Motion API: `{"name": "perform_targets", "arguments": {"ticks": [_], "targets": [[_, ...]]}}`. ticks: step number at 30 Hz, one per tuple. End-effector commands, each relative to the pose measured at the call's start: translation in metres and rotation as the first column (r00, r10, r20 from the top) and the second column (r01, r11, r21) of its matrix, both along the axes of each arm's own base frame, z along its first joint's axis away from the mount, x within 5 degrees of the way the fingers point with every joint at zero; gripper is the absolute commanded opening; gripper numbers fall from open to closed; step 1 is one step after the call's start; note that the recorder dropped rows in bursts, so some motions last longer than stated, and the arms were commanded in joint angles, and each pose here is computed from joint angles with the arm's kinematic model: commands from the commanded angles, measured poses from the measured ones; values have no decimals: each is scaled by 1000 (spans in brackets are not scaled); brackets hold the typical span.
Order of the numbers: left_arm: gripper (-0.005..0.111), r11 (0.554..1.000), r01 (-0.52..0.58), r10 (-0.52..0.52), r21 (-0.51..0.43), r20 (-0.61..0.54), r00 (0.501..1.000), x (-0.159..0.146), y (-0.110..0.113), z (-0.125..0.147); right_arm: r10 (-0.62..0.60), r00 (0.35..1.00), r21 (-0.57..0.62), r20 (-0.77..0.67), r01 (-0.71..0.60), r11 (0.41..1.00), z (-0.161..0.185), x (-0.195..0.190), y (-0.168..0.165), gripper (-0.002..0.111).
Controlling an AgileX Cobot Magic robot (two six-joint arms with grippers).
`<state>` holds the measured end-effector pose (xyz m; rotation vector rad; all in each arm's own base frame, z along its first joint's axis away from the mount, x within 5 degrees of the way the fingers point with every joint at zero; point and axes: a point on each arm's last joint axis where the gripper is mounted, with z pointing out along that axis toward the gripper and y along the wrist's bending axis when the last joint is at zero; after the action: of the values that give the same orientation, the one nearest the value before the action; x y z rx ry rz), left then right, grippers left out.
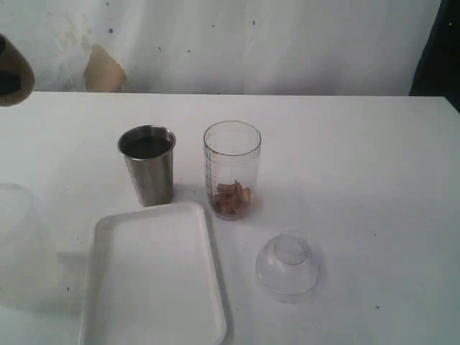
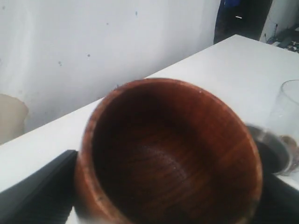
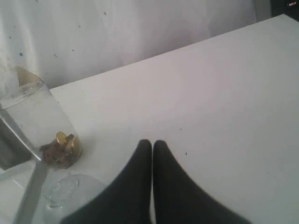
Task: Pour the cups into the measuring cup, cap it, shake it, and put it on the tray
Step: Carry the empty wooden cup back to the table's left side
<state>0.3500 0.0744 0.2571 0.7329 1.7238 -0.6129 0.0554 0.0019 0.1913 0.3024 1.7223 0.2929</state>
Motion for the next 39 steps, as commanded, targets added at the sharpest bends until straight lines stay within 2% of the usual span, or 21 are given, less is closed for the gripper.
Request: {"name": "perform_targets", "arguments": {"ticks": [1,4,8,14,19,21,26,30,33,39], "targets": [[0,999,43,-43,28,-1,999,25,14,-35,7,1000,-10,11,-7,1000,0,0,0,0],[0,999,47,-47,5,-50,998,42,23,-66,7,1000,-10,11,-7,1000,0,0,0,0],[0,998,66,-67,-16,-111,992,51,23,-98,7,1000,-10,11,-7,1000,0,0,0,0],[0,995,86,-95,-59,-176,980,59,14,-133,7,1000,-10,11,-7,1000,0,0,0,0],[2,991,117,-129,-69,-207,970,61,3,-147,7,1000,-10,11,-7,1000,0,0,0,0],[11,989,135,-146,-64,-211,967,61,-2,-148,7,1000,-10,11,-7,1000,0,0,0,0],[51,979,203,-202,-20,-237,950,57,-8,-152,7,1000,-10,11,-7,1000,0,0,0,0],[73,978,206,-204,-18,-238,949,57,-8,-152,7,1000,-10,11,-7,1000,0,0,0,0],[78,978,210,-207,-15,-240,948,56,-8,-152,7,1000,-10,11,-7,1000,0,0,0,0],[78,979,204,-203,-23,-250,947,56,-8,-152,7,1000,-10,11,-7,1000,0,0,0,0]]}}
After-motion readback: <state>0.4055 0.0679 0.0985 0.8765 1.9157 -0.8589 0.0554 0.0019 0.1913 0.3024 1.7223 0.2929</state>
